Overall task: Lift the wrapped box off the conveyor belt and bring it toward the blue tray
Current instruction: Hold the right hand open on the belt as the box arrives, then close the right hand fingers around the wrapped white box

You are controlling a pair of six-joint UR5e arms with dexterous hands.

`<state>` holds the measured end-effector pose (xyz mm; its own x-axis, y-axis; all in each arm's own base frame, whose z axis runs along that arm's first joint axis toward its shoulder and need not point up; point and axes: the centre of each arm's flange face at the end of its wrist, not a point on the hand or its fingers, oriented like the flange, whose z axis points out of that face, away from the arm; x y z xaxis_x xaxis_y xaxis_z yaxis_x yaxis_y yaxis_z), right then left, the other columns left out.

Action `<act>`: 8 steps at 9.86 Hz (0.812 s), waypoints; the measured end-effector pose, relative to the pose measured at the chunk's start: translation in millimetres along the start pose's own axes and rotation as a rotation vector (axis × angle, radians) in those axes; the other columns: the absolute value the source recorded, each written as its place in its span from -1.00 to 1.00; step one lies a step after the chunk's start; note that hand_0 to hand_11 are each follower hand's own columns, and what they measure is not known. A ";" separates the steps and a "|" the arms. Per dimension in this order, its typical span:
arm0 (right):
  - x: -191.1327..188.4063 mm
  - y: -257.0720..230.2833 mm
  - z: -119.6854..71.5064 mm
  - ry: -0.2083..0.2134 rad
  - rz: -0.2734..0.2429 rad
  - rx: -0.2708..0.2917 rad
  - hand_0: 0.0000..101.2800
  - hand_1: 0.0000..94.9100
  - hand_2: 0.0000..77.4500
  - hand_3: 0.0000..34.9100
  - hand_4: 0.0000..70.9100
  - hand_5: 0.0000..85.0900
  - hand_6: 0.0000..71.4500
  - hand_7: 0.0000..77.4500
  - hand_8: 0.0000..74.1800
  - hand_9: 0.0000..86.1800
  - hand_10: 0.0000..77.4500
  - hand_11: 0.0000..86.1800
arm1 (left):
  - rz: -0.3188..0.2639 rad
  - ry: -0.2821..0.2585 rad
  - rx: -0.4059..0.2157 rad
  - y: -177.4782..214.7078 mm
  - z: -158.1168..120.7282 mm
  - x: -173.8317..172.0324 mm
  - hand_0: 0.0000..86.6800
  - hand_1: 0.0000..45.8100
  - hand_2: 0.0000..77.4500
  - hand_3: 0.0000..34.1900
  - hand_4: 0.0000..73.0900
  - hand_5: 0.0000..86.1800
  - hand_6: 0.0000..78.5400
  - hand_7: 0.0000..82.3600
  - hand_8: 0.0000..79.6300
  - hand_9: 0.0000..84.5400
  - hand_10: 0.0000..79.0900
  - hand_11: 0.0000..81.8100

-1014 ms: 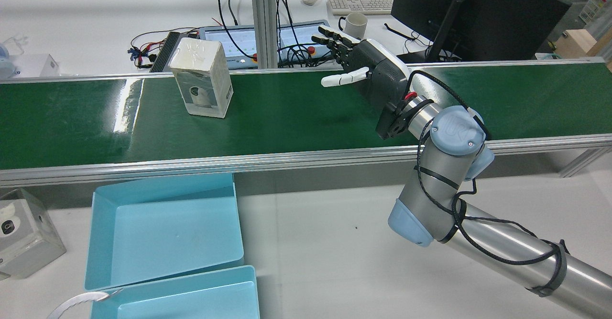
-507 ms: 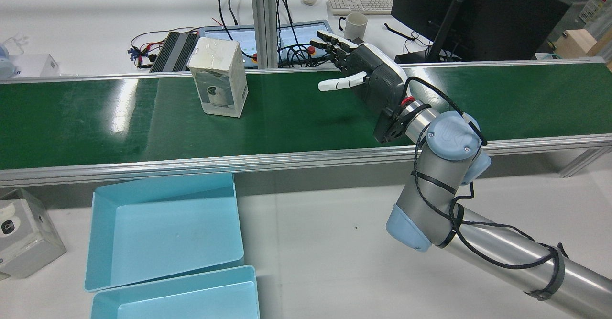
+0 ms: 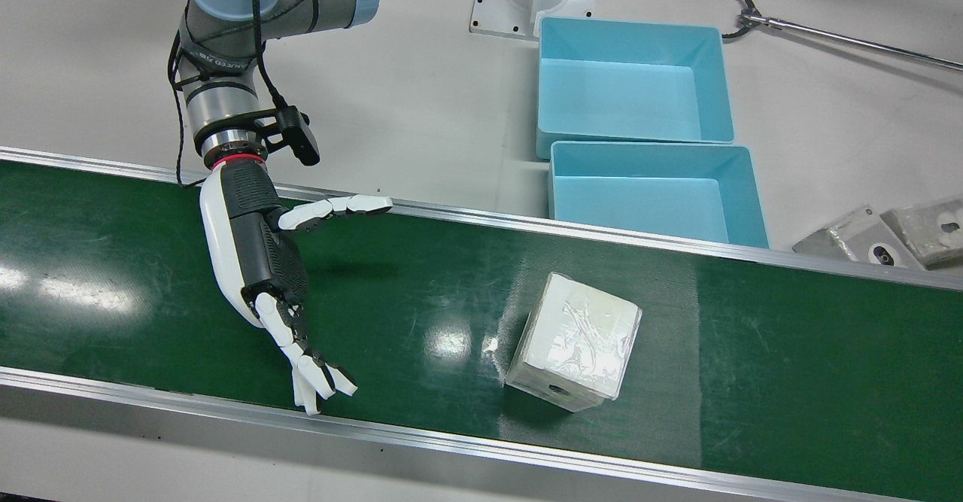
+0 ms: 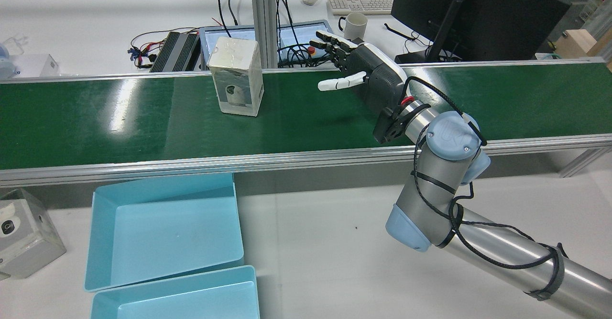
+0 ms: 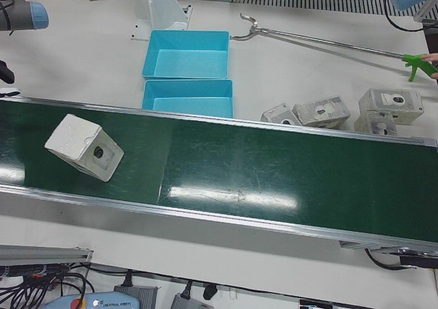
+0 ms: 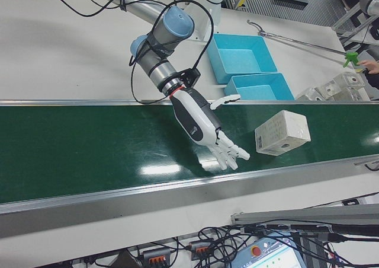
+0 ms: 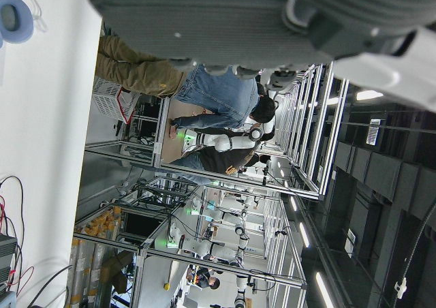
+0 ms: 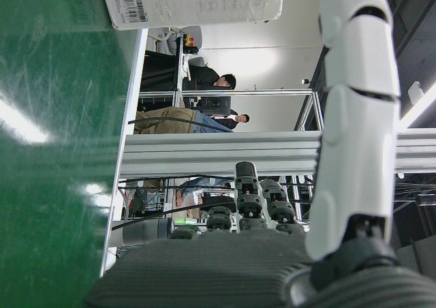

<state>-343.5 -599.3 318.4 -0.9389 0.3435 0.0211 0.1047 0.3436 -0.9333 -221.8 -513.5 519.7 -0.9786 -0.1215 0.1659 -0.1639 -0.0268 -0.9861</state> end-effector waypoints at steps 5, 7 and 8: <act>9.3 -3.8 1.2 -0.007 -0.004 0.012 -0.08 -0.71 -0.66 -0.97 -0.80 -0.81 -0.89 -0.62 -0.90 -0.89 -1.00 -0.97 | 0.000 0.000 0.000 0.0 0.0 0.0 -1.00 -1.00 -0.99 -1.00 -0.99 -0.97 -0.99 -0.99 -0.99 -1.00 -1.00 -0.99; 17.4 -6.3 3.9 -0.001 -0.006 0.020 -0.08 -0.71 -0.66 -0.97 -0.80 -0.81 -0.89 -0.62 -0.90 -0.89 -1.00 -0.97 | 0.000 0.000 0.000 0.0 0.0 0.0 -1.00 -1.00 -0.97 -1.00 -1.00 -0.97 -1.00 -0.99 -0.99 -1.00 -0.99 -0.99; 19.5 -6.6 4.8 0.000 -0.008 0.022 -0.08 -0.71 -0.66 -0.97 -0.78 -0.81 -0.89 -0.62 -0.88 -0.89 -1.00 -0.97 | 0.000 0.000 0.000 0.0 0.0 0.0 -1.00 -1.00 -0.97 -1.00 -1.00 -0.97 -1.00 -0.99 -0.99 -1.00 -0.99 -0.99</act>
<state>-364.0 -599.1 323.2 -0.9396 0.3412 0.0288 0.0900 0.3274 -0.9406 -221.8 -513.5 519.7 -0.9786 -0.1215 0.1659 -0.1639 -0.0267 -0.9861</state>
